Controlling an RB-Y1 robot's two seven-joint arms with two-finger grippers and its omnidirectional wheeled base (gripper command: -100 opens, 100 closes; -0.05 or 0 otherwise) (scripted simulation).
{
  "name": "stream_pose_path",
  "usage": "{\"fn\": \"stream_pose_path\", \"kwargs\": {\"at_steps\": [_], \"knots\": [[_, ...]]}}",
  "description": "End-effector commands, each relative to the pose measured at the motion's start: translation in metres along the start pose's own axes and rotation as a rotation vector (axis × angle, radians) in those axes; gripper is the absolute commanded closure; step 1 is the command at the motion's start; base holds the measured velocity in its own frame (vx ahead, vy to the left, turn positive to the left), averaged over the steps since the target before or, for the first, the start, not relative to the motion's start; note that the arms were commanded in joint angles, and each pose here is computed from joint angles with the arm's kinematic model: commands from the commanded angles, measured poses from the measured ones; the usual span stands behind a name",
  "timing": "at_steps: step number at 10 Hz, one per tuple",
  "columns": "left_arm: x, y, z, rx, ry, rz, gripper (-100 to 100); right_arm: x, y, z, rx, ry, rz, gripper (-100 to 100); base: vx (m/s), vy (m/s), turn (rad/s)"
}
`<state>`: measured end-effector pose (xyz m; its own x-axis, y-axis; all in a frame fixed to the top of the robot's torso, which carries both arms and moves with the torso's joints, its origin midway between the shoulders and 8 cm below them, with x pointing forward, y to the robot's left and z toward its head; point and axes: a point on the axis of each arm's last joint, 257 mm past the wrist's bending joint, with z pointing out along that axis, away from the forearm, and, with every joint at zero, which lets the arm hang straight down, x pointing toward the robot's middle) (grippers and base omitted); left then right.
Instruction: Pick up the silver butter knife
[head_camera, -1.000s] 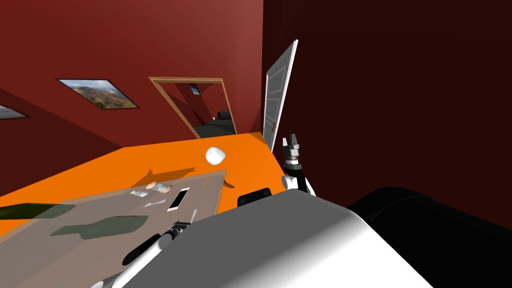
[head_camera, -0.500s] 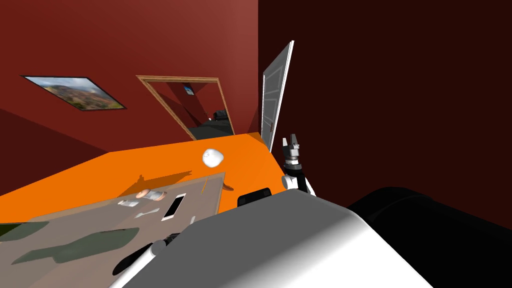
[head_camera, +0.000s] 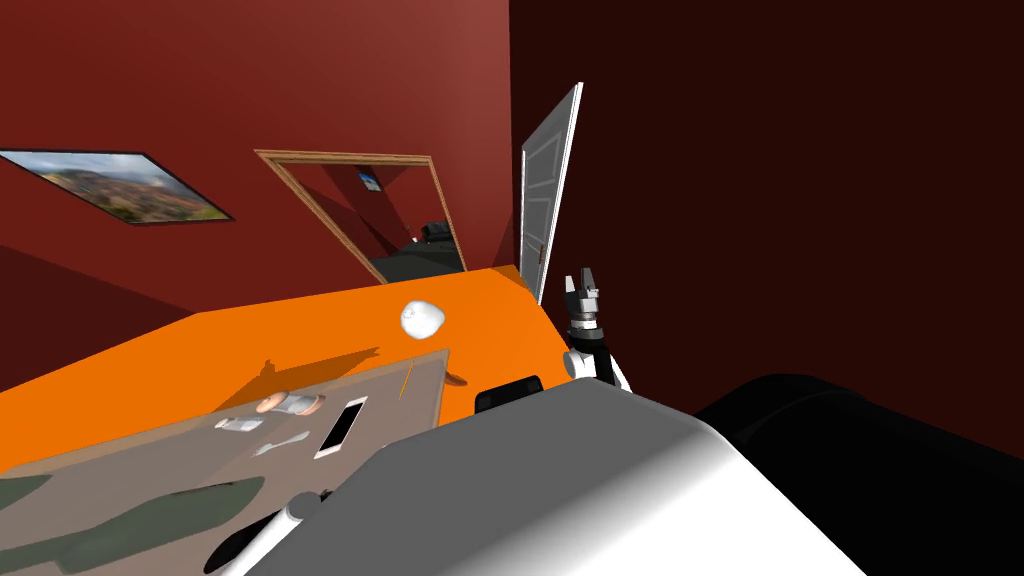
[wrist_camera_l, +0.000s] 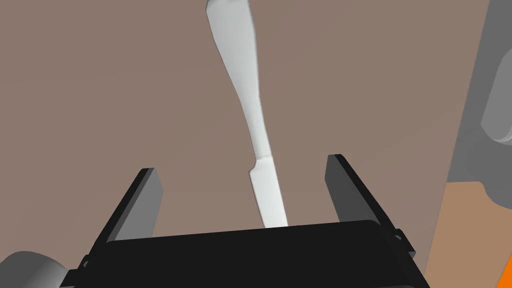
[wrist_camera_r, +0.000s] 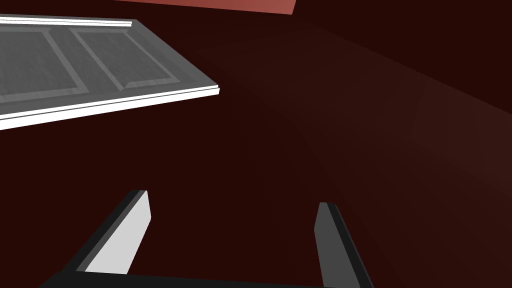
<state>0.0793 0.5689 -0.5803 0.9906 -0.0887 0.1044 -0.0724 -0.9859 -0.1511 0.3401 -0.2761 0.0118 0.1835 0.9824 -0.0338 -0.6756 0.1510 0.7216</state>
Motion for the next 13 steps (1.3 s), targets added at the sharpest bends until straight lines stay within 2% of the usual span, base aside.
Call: {"fn": "stream_pose_path", "kwargs": {"at_steps": [1,7,8,9,10,13], "knots": [[-0.011,0.008,0.001,-0.031,-0.032,-0.045,-100,0.0,0.0,0.0,0.0,0.0,0.0,0,0.037,0.039,-0.037],[-0.043,0.032,0.004,-0.127,-0.118,-0.167,-100,0.0,0.0,0.0,0.0,0.0,0.0,0,0.038,0.029,-0.04],[-0.04,0.029,0.004,-0.114,-0.107,-0.154,-100,0.0,0.0,0.0,0.0,0.0,0.0,0,0.021,0.017,-0.008],[-0.041,0.03,0.004,-0.118,-0.11,-0.156,0,0.0,0.0,0.0,0.0,0.0,0.0,0,0.0,0.0,0.0],[-0.041,0.043,0.012,-0.117,-0.107,-0.149,-100,0.0,0.0,0.0,0.0,0.0,0.0,0,0.021,0.044,0.054],[-0.041,0.063,0.024,-0.118,-0.104,-0.136,-100,0.0,0.0,0.0,0.0,0.0,0.0,0,0.019,0.065,0.039]]}}
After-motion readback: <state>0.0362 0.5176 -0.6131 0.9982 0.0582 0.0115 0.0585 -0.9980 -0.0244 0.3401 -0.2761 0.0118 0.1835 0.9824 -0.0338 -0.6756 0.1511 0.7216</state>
